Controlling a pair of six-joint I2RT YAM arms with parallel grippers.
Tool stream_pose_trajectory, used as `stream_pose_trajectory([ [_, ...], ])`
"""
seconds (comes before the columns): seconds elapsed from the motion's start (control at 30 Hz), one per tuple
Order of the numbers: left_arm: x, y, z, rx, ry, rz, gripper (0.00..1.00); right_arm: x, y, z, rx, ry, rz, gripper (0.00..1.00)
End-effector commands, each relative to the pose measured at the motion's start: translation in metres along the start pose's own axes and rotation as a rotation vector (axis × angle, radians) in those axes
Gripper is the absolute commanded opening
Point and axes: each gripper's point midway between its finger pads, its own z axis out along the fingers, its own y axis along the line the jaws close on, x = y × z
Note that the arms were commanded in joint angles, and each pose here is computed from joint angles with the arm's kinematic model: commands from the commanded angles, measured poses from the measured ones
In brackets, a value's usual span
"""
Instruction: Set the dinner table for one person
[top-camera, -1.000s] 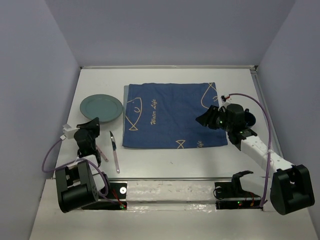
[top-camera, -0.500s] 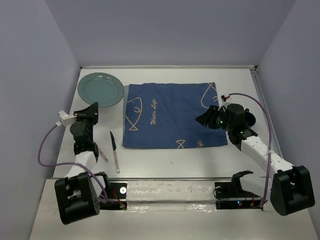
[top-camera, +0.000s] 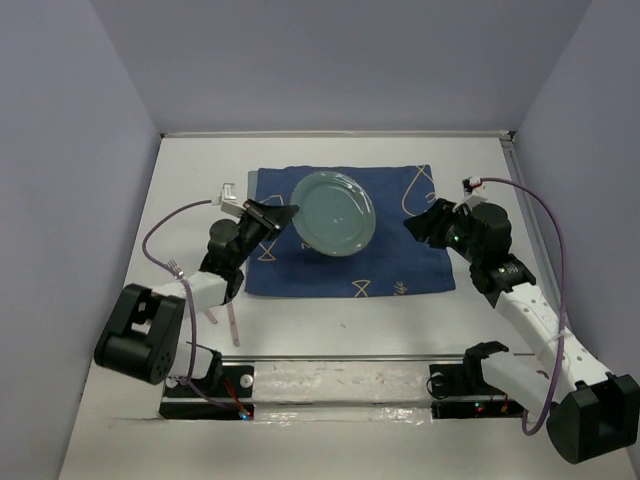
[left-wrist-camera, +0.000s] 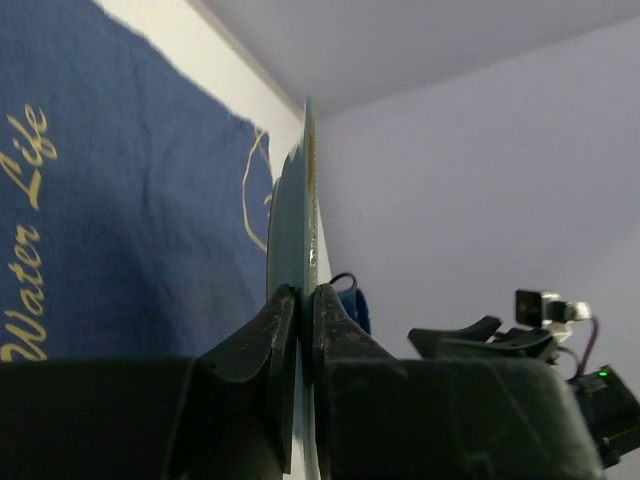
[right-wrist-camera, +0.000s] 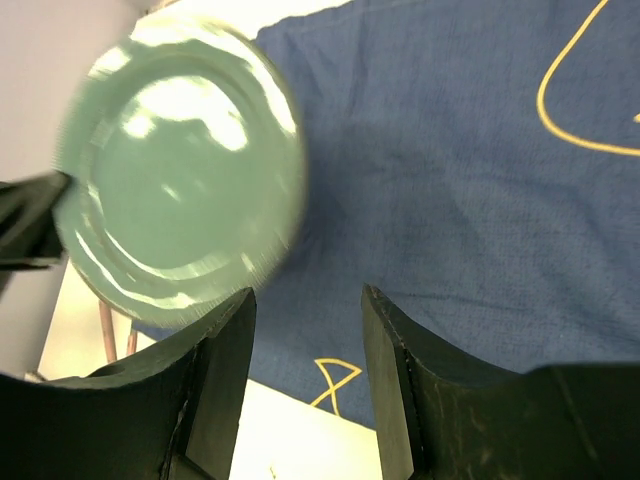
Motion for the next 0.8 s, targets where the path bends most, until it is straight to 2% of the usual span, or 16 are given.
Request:
stream_pose_trajectory([
  [0.0, -0.004, -0.084, 0.018, 0.307, -0.019, 0.005, 0.00, -0.019, 0.004, -0.009, 0.037, -0.055, -0.031, 0.52],
  [0.17, 0.016, -0.076, 0.042, 0.326, 0.057, 0.024, 0.00, -0.015, 0.000, -0.011, 0.049, -0.047, -0.023, 0.52],
  [0.2, 0.021, -0.063, 0.048, 0.301, 0.070, 0.014, 0.00, -0.013, 0.000, -0.010, 0.047, -0.041, -0.022, 0.52],
  [0.37, 0.030, -0.063, 0.066, 0.333, 0.116, 0.016, 0.00, -0.008, -0.004, -0.009, 0.059, -0.028, -0.021, 0.52],
  [0.77, 0.045, -0.009, 0.102, 0.209, 0.161, 0.071, 0.00, 0.003, -0.017, -0.002, 0.096, 0.000, -0.026, 0.52],
])
